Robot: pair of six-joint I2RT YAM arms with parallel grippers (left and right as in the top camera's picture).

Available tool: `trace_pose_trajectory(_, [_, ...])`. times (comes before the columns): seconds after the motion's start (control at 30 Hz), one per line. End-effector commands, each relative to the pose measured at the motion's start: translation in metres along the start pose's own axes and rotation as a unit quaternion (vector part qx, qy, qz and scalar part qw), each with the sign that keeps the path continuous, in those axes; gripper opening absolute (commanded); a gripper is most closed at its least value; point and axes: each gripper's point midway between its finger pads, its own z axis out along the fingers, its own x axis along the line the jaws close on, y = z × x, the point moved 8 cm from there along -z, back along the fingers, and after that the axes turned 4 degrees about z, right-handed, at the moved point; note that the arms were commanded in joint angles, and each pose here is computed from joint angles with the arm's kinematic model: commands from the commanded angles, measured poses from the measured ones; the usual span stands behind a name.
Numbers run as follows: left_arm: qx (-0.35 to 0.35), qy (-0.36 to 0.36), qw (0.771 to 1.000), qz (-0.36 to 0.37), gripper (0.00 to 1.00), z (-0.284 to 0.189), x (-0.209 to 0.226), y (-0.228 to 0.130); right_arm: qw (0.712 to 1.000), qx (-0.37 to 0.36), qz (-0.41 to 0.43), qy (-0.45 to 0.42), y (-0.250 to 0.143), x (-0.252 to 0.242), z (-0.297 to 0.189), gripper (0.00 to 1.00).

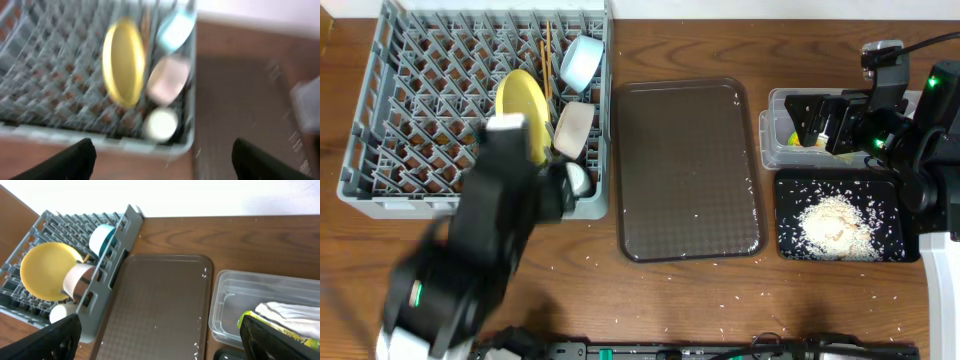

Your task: Sort waste into correct bins and load items into the dishwasher

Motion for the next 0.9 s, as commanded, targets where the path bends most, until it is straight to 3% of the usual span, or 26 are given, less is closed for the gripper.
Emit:
trace_pose_trajectory(0.0, [-0.045, -0.022, 0.998, -0.024, 0.87, 0.008, 0.010, -0.050, 1.000, -0.004, -0.007, -0.003, 0.002, 0.000, -0.002, 0.99])
trace_pose_trajectory(0.17, [-0.110, -0.053, 0.990, -0.066, 0.87, 0.020, 0.023, -0.098, 1.000, -0.004, -0.007, -0.003, 0.002, 0.000, -0.002, 0.99])
trace_pose_trajectory(0.3, [-0.121, -0.058, 0.988, -0.076, 0.87, 0.026, 0.029, -0.120, 1.000, -0.004, -0.007, -0.003, 0.002, 0.000, -0.002, 0.99])
trace_pose_trajectory(0.87, [-0.084, -0.047, 0.993, -0.073, 0.87, 0.030, 0.033, -0.134, 1.000, -0.004, -0.007, -0.003, 0.002, 0.000, -0.002, 0.99])
